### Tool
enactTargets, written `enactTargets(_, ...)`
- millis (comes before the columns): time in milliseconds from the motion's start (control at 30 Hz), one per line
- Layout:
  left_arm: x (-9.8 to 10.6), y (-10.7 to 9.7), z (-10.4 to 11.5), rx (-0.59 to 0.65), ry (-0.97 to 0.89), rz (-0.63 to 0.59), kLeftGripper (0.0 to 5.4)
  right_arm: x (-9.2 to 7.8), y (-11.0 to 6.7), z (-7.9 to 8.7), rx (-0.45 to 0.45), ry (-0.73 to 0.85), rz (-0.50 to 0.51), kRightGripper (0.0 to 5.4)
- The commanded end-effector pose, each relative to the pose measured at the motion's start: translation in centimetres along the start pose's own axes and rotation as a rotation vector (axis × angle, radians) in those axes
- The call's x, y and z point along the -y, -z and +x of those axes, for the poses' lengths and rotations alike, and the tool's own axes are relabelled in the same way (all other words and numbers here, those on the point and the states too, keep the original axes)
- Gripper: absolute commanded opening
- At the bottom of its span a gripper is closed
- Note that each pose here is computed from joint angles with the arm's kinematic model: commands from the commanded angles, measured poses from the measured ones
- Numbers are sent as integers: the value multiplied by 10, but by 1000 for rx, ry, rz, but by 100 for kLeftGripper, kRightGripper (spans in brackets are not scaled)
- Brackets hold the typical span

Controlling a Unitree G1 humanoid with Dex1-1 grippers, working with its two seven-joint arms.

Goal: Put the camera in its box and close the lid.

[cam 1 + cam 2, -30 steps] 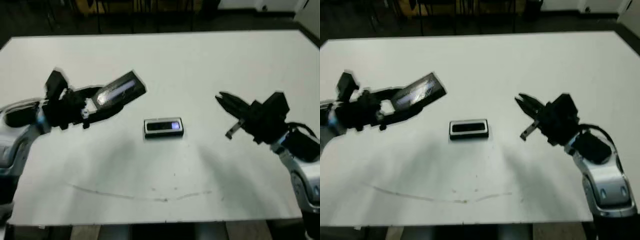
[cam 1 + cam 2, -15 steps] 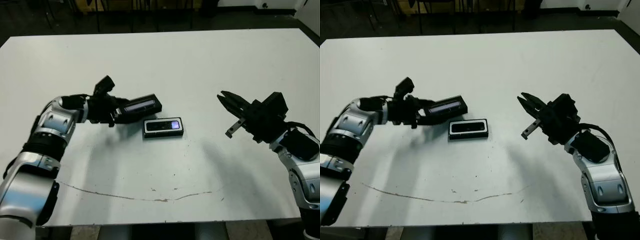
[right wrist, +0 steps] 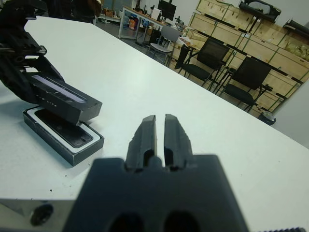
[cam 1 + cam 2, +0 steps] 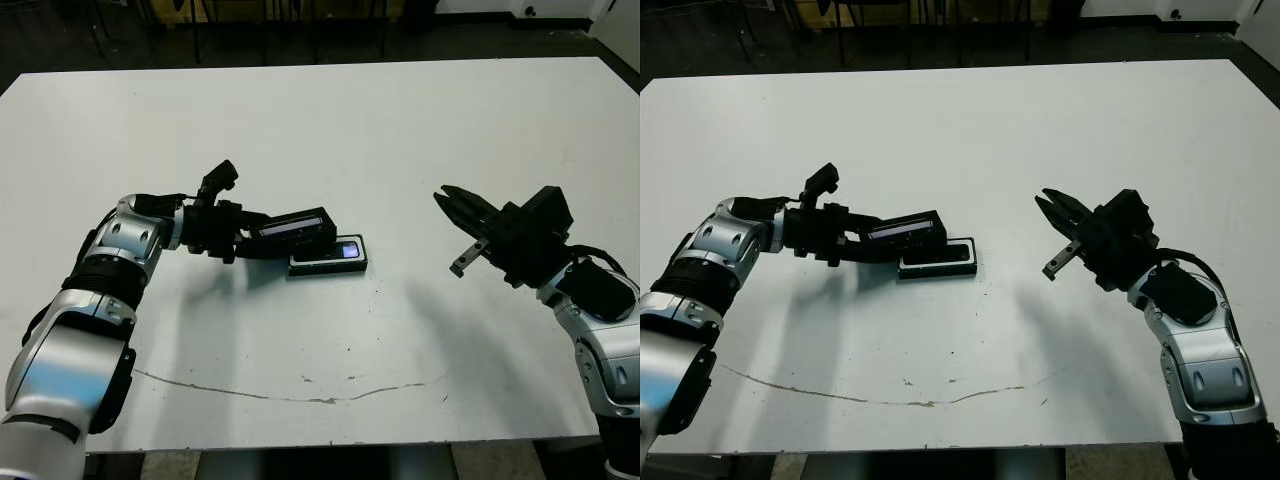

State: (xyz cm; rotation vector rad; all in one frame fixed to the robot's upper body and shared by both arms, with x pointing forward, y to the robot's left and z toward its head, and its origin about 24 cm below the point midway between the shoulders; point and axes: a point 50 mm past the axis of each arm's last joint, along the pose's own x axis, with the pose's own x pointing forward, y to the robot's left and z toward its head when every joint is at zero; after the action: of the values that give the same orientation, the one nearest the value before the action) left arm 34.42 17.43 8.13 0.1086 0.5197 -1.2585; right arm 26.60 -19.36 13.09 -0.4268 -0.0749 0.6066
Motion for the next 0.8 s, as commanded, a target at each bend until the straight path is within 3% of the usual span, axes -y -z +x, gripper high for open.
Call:
enactTargets(33,-3,2,-3,8,-26,-35,279,-2,4,-3,-46,-7,-34,0)
enactTargets(467,7,26,30,-95,81,-89,279,2,9,-9,-71,-4,-36,0)
enactTargets(800,16,36,44,-149,150,-73,279,3,10,-9,-70,-6,-37,0)
